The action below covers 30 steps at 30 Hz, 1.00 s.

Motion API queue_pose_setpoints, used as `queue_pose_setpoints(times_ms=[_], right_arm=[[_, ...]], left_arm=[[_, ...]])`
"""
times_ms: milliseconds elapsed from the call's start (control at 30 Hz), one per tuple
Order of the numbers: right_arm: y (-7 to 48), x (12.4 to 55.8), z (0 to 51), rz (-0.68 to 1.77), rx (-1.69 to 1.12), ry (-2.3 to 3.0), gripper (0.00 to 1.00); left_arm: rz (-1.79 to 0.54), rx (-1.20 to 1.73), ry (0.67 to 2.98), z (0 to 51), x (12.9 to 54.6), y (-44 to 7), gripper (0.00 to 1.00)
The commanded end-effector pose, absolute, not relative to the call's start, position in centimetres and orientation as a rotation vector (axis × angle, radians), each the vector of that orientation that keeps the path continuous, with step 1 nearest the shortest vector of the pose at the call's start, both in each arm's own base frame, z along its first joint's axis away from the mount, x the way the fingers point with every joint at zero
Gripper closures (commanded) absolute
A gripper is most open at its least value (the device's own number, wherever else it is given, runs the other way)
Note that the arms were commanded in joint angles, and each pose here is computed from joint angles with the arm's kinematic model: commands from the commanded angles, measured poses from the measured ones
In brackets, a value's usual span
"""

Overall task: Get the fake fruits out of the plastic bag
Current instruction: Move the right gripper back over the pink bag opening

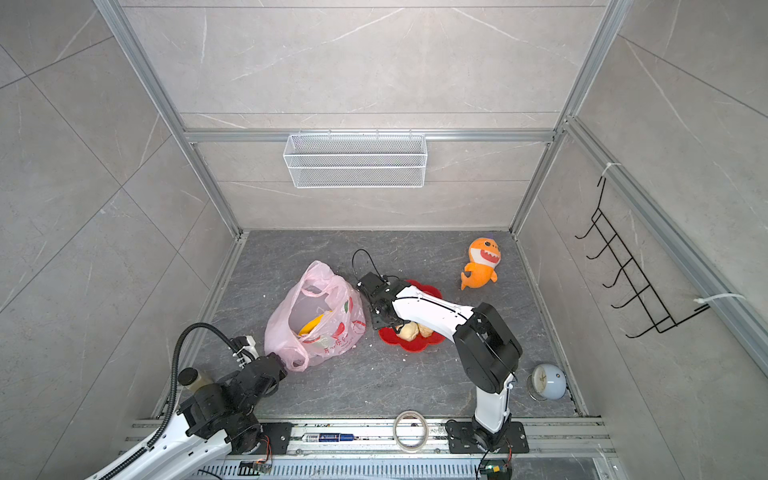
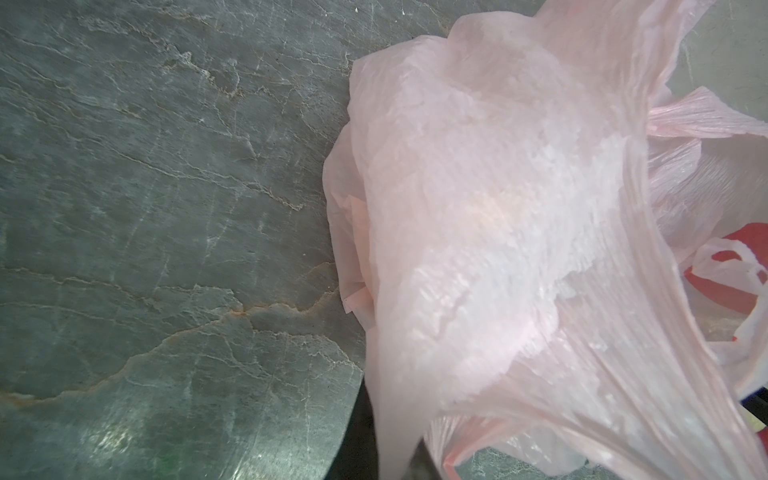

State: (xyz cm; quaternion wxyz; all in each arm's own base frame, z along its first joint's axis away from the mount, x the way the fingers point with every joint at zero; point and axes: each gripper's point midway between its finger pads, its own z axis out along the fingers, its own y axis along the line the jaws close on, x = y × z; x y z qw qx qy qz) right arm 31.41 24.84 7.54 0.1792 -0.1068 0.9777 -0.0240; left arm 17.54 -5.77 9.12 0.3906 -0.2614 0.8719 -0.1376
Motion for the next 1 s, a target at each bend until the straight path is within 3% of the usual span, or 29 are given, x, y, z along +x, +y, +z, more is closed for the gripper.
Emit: queue_pose_setpoints(times_ms=[0, 167, 267, 433, 533, 767, 967], right_arm=[[24.3, 31.4, 9.1, -0.095, -0.289, 2.737, 0.28], [24.2, 31.1, 11.2, -0.070, -0.277, 2.717, 0.26], [25.5, 30.7, 15.0, 0.017, -0.319, 2.657, 0.30], [31.5, 29.4, 21.4, 0.357, -0.465, 2.578, 0.37], [35.1, 28.8, 22.9, 0.424, -0.536, 2.570, 0.42], [44.7, 27.8, 21.6, 0.664, -0.611, 2.608, 0.51], [48.6, 27.7, 16.6, 0.596, -0.706, 2.717, 0.55]], left_arm=[[-0.383, -0.651, 2.183, 10.3, 18.0, -6.1, 1.00], [-0.379, -0.643, 2.191, 10.4, 17.9, -6.1, 1.00], [-0.376, -0.634, 2.210, 10.5, 17.5, -6.1, 1.00], [-0.400, -0.587, 2.282, 10.2, 16.6, -6.6, 1.00], [-0.452, -0.532, 2.337, 9.9, 16.0, -7.6, 1.00], [-0.474, -0.469, 2.385, 9.8, 15.3, -8.2, 1.00], [-0.489, -0.521, 2.351, 9.0, 15.5, -7.8, 1.00]])
